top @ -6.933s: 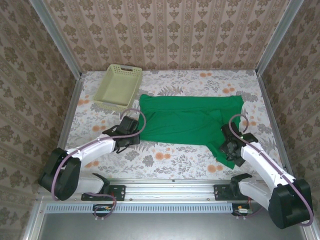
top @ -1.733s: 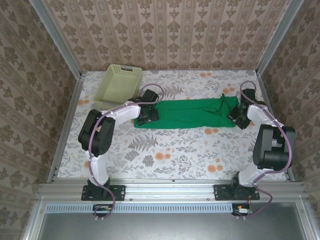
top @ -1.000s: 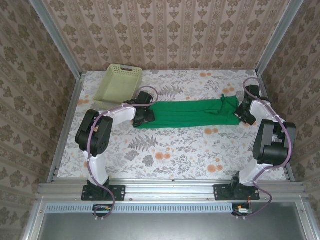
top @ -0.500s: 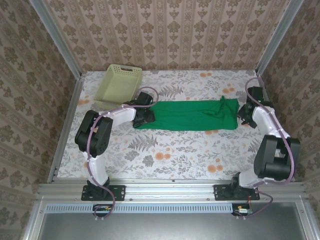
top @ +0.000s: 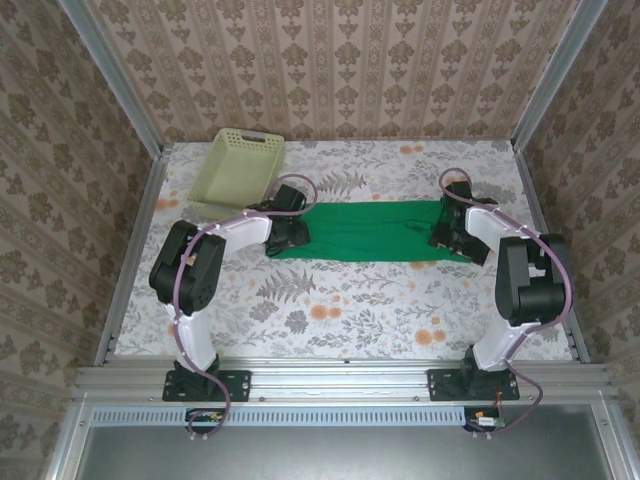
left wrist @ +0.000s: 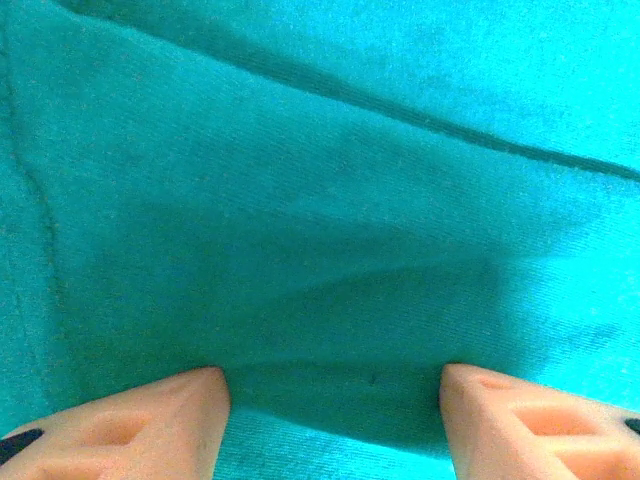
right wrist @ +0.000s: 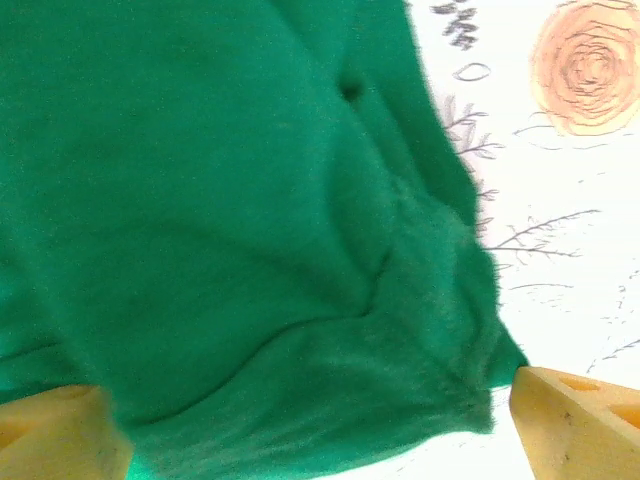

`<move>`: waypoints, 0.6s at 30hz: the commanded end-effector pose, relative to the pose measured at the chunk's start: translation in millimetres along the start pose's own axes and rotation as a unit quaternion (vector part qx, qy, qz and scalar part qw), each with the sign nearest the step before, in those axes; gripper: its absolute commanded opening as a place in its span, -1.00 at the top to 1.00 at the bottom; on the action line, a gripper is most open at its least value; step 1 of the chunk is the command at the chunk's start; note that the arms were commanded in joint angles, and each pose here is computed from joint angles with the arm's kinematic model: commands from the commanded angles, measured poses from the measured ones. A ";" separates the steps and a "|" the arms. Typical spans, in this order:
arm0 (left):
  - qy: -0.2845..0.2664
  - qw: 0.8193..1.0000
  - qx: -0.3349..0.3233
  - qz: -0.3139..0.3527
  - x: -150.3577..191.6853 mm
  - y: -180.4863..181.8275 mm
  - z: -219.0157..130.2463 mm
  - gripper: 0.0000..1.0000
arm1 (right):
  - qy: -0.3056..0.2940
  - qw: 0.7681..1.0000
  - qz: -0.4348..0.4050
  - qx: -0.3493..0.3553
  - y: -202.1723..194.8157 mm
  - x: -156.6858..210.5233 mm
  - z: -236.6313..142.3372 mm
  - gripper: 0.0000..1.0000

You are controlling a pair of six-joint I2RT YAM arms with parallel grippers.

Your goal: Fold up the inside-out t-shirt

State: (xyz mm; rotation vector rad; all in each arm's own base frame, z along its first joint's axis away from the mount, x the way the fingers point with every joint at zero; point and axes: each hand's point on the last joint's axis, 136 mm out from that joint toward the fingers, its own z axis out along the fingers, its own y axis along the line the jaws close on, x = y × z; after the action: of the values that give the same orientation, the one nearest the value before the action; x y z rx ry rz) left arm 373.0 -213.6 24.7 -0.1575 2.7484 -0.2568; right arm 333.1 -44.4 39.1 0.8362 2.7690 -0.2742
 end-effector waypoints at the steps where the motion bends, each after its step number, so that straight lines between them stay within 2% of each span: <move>1: 0.061 0.996 -0.056 -0.015 39.1 35.5 8.1 -0.21 | -0.011 0.997 0.059 0.056 -48.0 -13.6 -1.1 -0.77; 7: 0.068 0.995 -0.064 -0.024 44.0 47.3 13.5 -0.20 | -0.034 0.994 0.082 0.070 -81.1 -32.4 -13.8 -0.45; 10: 0.069 0.995 -0.063 -0.027 44.1 49.7 14.8 -0.20 | -0.044 0.995 0.073 0.044 -72.6 -42.3 -26.4 -0.45; 13: 0.068 0.996 -0.059 -0.027 42.6 47.9 14.2 -0.20 | -0.057 0.997 0.055 -0.001 -55.7 -38.6 -43.9 -0.56; 15: 0.066 0.996 -0.057 -0.027 41.2 46.7 13.5 -0.20 | -0.049 0.997 0.039 -0.035 -41.5 -23.0 -50.7 -0.61; 18: 0.066 0.996 -0.054 -0.026 40.6 45.6 13.2 -0.20 | -0.014 0.996 0.029 -0.086 -24.8 8.1 -46.4 -0.56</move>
State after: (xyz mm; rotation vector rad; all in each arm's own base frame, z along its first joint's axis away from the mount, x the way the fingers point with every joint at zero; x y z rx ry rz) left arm 373.4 -208.5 24.6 -0.1860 2.7308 -0.2865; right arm 323.4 -77.5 96.3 0.9028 2.6019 -0.1826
